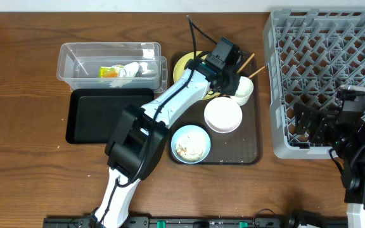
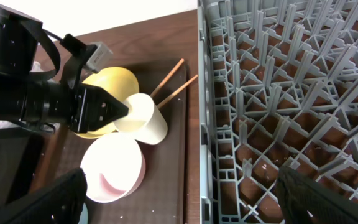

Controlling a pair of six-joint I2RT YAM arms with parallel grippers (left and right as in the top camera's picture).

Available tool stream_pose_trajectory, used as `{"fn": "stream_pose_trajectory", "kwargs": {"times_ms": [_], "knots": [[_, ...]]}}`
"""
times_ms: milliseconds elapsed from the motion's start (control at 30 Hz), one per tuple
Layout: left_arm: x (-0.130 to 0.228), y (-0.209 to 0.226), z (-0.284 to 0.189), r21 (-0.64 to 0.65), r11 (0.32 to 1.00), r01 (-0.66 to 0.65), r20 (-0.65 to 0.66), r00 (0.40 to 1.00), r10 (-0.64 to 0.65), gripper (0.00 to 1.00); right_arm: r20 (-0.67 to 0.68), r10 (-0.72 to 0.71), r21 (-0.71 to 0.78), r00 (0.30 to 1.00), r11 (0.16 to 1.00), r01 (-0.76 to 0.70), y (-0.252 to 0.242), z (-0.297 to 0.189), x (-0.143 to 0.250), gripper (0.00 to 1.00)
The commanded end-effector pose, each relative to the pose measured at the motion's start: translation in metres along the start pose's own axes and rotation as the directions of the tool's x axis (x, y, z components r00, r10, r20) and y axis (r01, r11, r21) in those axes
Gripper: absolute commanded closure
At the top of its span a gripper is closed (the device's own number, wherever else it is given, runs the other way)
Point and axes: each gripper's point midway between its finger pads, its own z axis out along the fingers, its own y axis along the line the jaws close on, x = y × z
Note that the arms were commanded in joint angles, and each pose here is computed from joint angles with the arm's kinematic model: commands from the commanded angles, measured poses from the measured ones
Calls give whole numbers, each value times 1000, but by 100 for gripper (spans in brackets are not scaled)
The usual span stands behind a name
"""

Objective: Sort waste into correct bins and load items into the dishwasher rack
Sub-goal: 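Move the left gripper to the white cup and grasp it, then hand the white cup from the left gripper to the right gripper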

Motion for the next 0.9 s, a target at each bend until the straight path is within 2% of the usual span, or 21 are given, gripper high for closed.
{"fn": "stream_pose_trajectory", "kwargs": {"times_ms": [0,267,367,467,633,767,867], "knots": [[-2,-3,2,18,1000,-1,5,1000,1,94,26,11,9,1000,1000,-11,-1,-6,-8,5],[-9,-15,-13,88,996,-2,19,1000,1,94,27,11,9,1000,1000,-11,-1,-6,-8,7],[-20,-7,-43,102,995,25,34,999,-28,94,34,7,3,999,1000,-7,0,-5,-10,12],[-26,5,-90,174,981,82,26,996,-88,94,42,1,-48,999,999,1,6,1,-15,14],[-20,27,-159,344,921,180,-33,983,-180,94,42,-14,-338,999,941,27,45,19,-28,8],[-18,27,-196,550,812,196,-62,979,-195,94,77,-49,-602,996,794,86,78,26,-42,7],[-21,24,-215,665,722,192,-65,978,-201,94,66,-41,-736,997,672,77,93,31,-46,6]]}}
